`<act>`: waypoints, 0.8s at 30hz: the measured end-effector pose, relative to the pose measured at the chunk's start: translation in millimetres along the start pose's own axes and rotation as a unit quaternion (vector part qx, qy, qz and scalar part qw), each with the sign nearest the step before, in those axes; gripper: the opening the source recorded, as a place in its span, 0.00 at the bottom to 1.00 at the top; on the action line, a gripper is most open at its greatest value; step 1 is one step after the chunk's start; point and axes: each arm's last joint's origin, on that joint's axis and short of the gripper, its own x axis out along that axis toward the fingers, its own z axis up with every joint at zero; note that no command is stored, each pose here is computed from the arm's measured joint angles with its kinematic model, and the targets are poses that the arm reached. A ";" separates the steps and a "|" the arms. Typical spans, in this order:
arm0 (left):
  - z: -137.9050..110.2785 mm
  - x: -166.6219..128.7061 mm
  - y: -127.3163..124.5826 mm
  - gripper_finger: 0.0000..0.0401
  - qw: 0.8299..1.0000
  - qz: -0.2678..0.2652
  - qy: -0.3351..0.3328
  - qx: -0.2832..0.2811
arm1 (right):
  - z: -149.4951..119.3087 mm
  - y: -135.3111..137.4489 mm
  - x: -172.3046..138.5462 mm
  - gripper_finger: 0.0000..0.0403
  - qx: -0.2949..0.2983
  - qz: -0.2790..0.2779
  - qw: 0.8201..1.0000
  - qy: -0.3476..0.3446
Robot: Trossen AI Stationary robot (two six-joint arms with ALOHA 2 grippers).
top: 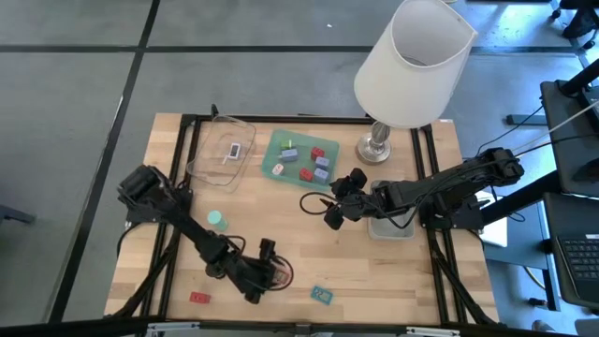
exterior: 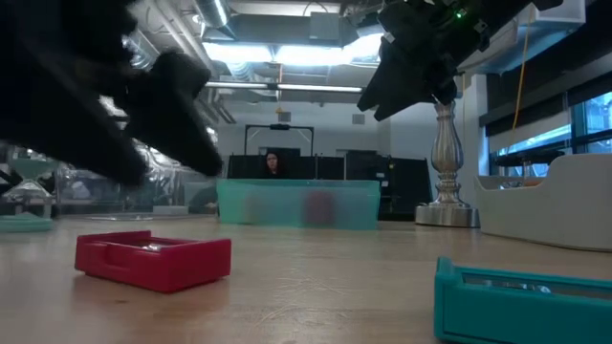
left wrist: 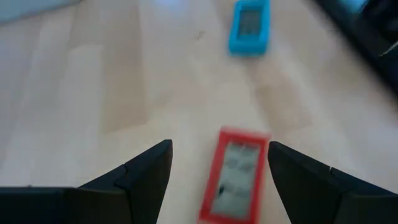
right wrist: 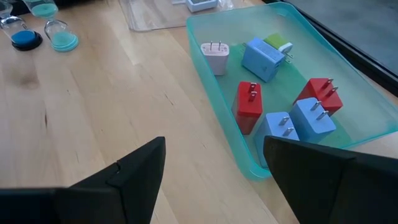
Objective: Pick & Place Office items
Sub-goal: Put the red timer into the transparent bin
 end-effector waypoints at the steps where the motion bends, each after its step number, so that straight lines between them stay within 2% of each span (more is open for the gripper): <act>1: 1.7 -1.0 -1.1 0.65 1.000 -0.012 -0.005 -0.003 | 0.0 0.0 0.0 0.69 0.000 0.000 1.000 0.000; 5: -1.6 0.9 -4.2 0.65 0.999 -0.032 0.006 -0.009 | 0.0 0.0 0.0 0.69 0.000 0.000 1.000 0.000; 11: -19.7 15.8 -3.5 0.65 0.999 -0.017 0.052 0.005 | 0.0 0.0 0.0 0.69 0.000 0.000 1.000 0.000; 18: -22.3 22.3 -1.9 0.65 0.998 -0.016 0.056 -0.001 | 0.0 0.0 0.0 0.69 0.000 0.000 1.000 0.000; 21: -22.7 22.4 -2.4 0.60 0.998 -0.019 0.057 -0.002 | 0.0 0.0 0.0 0.69 0.000 0.000 1.000 0.000; 24: -22.9 22.5 -2.9 0.50 0.998 -0.029 0.060 -0.006 | -0.1 0.0 0.0 0.69 0.000 0.000 1.000 0.000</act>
